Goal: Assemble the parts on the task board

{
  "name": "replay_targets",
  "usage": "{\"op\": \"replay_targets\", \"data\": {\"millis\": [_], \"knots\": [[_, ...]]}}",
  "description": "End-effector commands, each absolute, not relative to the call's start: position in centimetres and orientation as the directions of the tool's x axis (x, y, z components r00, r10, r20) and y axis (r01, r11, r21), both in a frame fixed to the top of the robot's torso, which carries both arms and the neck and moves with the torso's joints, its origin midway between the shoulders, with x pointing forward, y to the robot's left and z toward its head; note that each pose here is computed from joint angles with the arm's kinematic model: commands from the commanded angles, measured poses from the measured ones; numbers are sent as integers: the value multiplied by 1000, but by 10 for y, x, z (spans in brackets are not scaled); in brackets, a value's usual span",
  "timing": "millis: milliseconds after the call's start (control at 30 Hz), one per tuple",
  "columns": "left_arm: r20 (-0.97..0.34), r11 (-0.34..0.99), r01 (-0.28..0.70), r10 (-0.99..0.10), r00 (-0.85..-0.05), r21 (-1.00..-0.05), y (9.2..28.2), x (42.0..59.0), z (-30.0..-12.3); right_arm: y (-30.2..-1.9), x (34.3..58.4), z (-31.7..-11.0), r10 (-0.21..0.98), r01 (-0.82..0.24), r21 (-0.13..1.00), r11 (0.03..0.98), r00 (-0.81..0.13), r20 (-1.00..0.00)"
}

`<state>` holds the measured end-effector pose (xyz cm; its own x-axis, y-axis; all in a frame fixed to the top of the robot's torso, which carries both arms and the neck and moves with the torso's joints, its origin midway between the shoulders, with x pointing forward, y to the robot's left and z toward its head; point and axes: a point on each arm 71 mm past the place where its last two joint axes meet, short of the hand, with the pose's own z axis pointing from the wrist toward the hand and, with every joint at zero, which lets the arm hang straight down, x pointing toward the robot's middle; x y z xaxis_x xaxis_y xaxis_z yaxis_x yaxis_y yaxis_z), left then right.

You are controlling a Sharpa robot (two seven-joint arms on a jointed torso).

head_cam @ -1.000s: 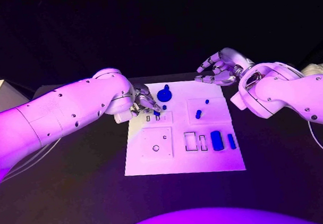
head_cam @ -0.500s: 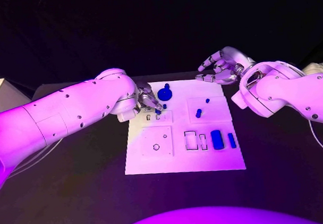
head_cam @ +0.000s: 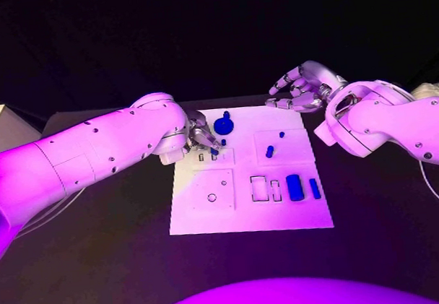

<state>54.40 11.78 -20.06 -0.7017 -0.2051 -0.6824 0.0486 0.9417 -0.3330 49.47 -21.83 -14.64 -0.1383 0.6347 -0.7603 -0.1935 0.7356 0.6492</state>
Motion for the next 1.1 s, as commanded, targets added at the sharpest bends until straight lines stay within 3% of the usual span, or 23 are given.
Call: {"op": "replay_targets", "data": {"millis": [33,1100], "knots": [[-677,947,64,-177,-714,-315,117,542,-202,-217,495,-147,627,-202,642,739,-143,-766],[-647,954,71,-141,-750,-290,121,540,-209,-218,495,-148,625,-199,642,740,-146,-766]]}}
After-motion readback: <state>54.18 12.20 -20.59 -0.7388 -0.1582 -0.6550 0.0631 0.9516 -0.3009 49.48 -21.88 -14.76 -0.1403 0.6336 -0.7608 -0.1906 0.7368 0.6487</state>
